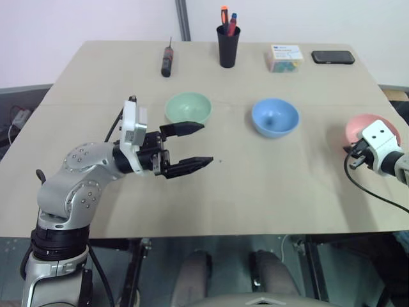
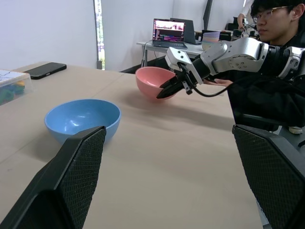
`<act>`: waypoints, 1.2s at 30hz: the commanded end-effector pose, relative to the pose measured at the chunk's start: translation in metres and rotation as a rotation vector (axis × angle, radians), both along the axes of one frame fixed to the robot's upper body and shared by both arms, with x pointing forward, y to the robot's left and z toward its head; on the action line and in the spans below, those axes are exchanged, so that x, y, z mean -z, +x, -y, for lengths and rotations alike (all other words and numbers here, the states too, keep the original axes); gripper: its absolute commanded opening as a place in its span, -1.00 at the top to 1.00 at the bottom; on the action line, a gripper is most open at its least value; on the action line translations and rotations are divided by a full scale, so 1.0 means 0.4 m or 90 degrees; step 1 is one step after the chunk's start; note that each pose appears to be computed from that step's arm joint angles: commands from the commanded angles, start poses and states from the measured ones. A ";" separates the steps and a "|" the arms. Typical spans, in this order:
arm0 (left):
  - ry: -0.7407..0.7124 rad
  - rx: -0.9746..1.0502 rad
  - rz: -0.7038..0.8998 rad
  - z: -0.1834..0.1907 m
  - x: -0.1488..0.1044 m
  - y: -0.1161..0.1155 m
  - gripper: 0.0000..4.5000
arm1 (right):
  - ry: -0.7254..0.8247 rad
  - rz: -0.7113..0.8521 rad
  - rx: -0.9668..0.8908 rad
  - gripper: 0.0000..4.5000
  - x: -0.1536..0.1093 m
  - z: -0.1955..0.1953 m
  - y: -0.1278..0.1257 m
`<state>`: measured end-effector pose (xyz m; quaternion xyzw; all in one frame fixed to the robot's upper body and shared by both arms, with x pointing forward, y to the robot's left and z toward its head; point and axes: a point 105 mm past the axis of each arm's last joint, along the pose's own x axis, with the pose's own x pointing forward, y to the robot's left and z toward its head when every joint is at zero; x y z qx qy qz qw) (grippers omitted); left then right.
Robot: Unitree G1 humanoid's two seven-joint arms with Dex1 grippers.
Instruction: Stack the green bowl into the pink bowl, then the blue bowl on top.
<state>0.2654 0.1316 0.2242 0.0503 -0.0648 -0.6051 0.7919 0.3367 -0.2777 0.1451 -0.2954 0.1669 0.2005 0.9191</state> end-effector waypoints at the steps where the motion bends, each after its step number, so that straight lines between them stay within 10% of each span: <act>1: 0.006 -0.016 0.025 -0.006 -0.012 -0.005 -1.00 | 0.032 0.011 -0.161 0.97 -0.058 -0.141 -0.054; 9: 0.061 -0.136 0.055 -0.036 0.032 0.026 -1.00 | 0.063 -0.122 -0.330 0.97 0.030 -0.352 -0.172; 20: 0.154 -0.370 0.139 -0.093 0.023 0.111 -1.00 | 0.043 -0.026 -0.291 -0.95 0.010 -0.349 -0.110; 33: 0.598 -0.302 0.266 -0.029 0.104 0.356 -1.00 | 0.222 0.183 -0.372 -0.95 -0.176 -0.410 -0.149; 36: 0.613 -0.249 0.255 -0.003 0.126 0.360 -0.52 | 0.216 0.200 -0.368 -1.00 -0.188 -0.414 -0.149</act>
